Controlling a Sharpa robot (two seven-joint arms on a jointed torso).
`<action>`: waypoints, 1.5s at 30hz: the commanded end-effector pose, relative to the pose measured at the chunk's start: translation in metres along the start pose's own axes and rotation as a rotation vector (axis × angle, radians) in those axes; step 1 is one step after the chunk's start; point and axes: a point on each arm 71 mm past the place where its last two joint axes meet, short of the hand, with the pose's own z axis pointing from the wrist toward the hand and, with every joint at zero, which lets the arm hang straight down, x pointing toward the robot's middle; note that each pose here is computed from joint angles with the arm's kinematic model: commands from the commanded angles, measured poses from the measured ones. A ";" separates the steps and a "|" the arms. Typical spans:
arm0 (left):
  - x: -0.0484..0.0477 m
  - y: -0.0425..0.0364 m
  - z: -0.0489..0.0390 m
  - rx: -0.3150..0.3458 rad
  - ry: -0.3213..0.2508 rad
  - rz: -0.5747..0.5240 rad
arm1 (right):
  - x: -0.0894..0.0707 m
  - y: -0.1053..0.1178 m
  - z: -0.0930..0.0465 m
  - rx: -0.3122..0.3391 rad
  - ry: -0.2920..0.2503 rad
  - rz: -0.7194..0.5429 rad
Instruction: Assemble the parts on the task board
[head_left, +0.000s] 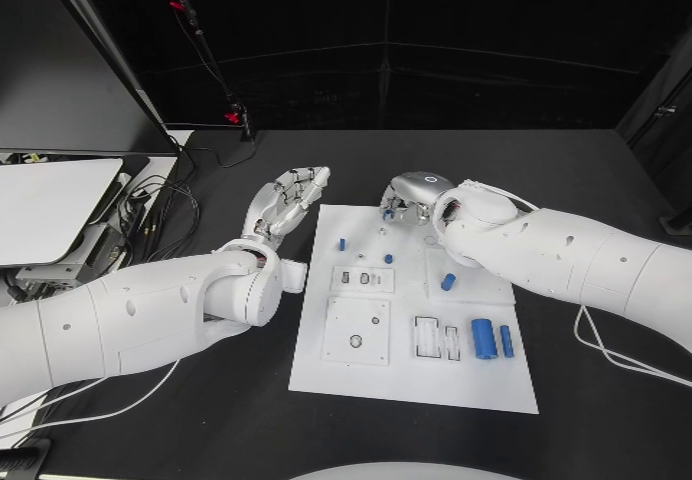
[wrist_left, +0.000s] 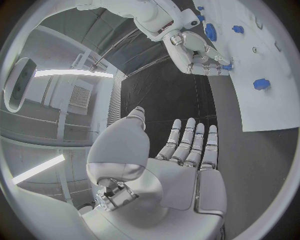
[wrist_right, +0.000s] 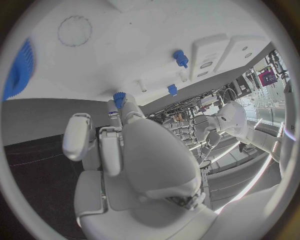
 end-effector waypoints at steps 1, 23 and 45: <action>0.0001 -0.0224 -0.0026 0.305 0.005 0.002 | 0.003 0.001 0.000 0.008 0.028 0.000; -0.0011 -0.0216 -0.0023 0.299 0.005 0.003 | -0.025 -0.017 -0.024 0.007 -0.306 0.267; -0.0009 -0.0208 -0.0012 0.296 0.002 0.007 | -0.059 -0.085 -0.107 0.008 -0.226 0.536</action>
